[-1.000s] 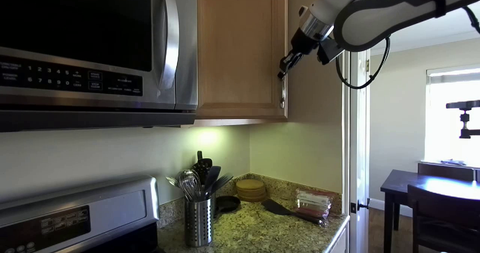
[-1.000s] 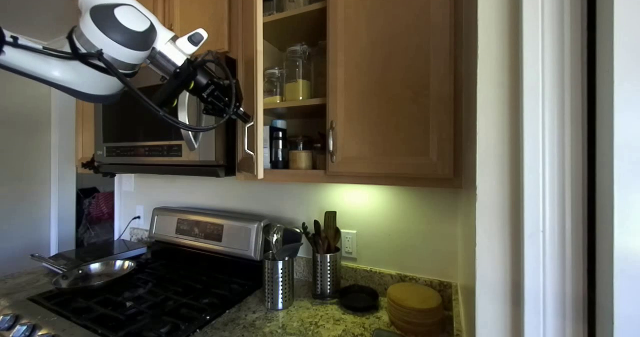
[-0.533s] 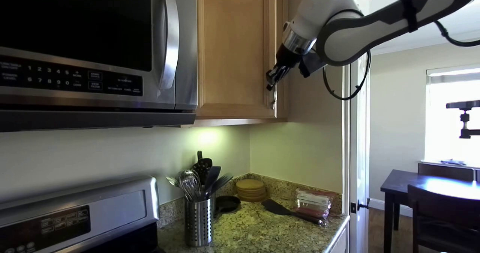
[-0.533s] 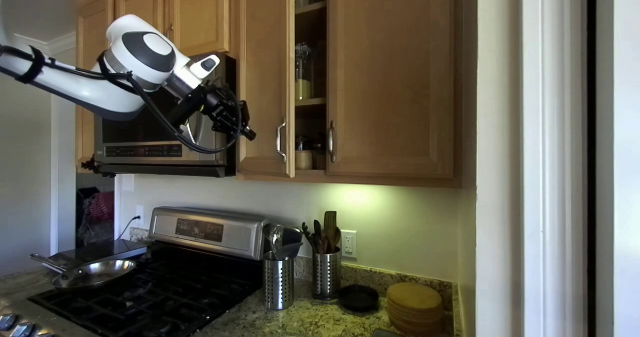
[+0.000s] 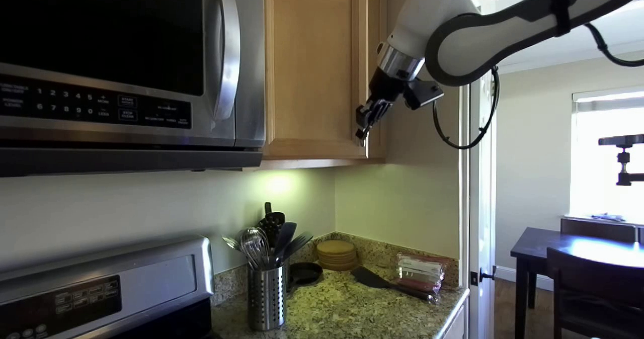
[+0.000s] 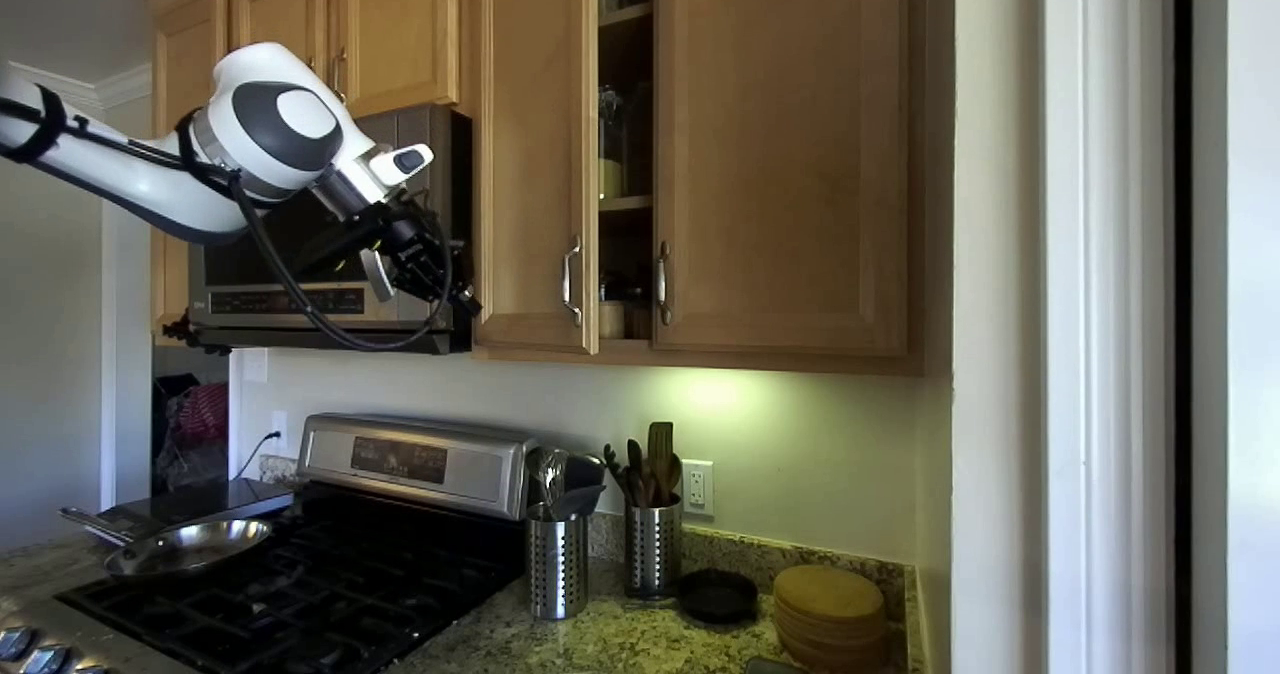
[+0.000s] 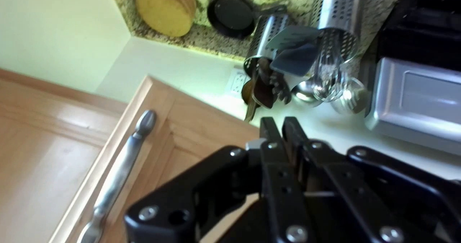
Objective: Close the left cabinet door
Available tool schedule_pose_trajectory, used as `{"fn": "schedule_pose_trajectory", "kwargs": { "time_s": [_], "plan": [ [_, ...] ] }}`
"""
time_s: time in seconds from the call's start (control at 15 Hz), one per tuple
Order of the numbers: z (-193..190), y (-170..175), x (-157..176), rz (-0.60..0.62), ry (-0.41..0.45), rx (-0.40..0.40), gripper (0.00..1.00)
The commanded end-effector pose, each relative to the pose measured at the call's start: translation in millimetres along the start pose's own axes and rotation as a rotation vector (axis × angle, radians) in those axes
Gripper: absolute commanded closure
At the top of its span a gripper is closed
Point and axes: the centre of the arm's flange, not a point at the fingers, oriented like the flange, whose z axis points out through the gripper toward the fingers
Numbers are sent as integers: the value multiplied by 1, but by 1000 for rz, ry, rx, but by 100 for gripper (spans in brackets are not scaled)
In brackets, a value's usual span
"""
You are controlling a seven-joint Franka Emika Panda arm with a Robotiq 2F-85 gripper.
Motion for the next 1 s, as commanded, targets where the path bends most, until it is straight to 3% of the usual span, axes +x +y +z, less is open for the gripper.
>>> {"fn": "schedule_pose_trajectory", "kwargs": {
  "time_s": [0.0,0.6,0.87,0.93],
  "plan": [
    [3,-11,-55,12,-129,89,58],
    [47,-39,-146,66,-463,189,2],
    [55,-46,-164,105,-541,232,0],
    [64,-50,-151,89,-514,202,0]
  ]
}}
